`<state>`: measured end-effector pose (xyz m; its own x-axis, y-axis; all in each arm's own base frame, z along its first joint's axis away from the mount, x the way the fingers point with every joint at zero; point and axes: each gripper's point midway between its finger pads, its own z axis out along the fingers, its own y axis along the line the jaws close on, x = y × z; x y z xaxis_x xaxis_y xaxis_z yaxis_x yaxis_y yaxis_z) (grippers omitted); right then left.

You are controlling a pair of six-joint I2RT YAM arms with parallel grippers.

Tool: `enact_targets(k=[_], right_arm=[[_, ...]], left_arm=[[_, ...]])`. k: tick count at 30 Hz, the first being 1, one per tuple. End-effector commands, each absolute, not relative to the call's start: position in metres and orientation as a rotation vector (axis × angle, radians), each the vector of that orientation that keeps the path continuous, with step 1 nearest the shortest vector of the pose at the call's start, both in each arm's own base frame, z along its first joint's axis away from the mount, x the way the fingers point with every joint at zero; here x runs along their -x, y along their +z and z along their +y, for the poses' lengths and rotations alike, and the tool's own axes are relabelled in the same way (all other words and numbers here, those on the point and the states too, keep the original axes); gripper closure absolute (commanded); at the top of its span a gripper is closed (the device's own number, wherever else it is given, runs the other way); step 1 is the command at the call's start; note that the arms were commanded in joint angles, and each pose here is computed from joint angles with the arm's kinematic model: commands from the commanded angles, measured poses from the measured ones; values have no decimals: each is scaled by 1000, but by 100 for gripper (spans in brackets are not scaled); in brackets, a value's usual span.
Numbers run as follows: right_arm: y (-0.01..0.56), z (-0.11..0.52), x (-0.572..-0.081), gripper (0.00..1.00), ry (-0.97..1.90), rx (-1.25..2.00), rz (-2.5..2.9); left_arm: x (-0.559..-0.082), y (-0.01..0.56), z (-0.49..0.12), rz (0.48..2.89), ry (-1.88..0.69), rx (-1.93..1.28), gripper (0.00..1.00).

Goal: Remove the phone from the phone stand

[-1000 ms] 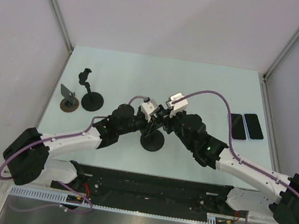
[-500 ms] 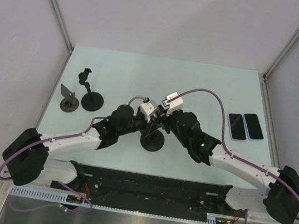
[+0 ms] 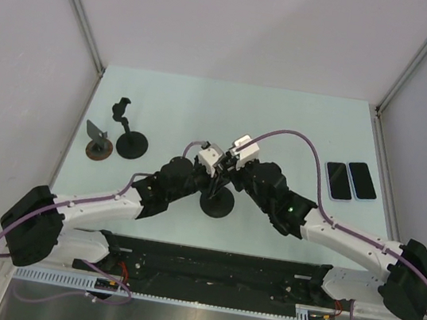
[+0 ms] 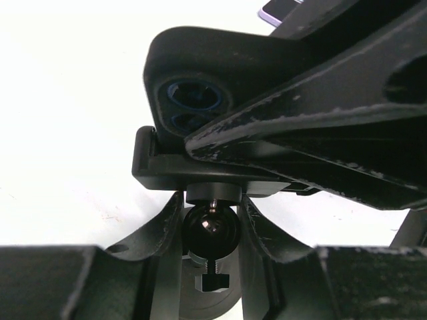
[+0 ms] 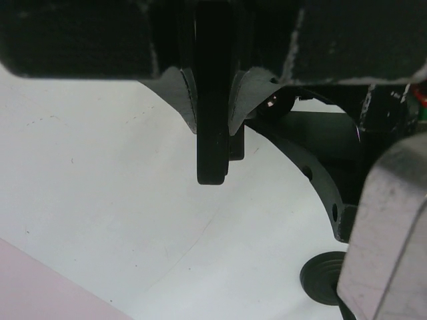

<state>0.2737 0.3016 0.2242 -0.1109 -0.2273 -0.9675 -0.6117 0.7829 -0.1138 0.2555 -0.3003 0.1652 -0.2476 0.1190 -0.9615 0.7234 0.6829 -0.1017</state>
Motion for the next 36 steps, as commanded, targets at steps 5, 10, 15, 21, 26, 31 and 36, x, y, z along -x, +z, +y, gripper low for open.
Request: enact_targets(k=[5, 10, 15, 21, 26, 31, 36], right_arm=[[223, 266, -258, 100, 247, 701, 1715], [232, 255, -263, 100, 218, 617, 1703], [241, 243, -275, 100, 190, 479, 1702], [248, 230, -286, 100, 160, 340, 1699], [252, 221, -294, 100, 154, 242, 1695], [252, 217, -300, 100, 148, 180, 1695], [257, 217, -304, 100, 144, 148, 1682]], left_arm=[[-309, 136, -198, 1968, -247, -170, 100], [-307, 132, -197, 1987, -251, -176, 100], [-300, 133, -199, 1986, -302, -167, 100], [-286, 128, -205, 1982, -377, -167, 100], [-272, 127, -213, 1962, -433, -169, 100], [-258, 132, -227, 1936, -477, -196, 100], [-249, 128, -238, 1937, -489, -215, 100]])
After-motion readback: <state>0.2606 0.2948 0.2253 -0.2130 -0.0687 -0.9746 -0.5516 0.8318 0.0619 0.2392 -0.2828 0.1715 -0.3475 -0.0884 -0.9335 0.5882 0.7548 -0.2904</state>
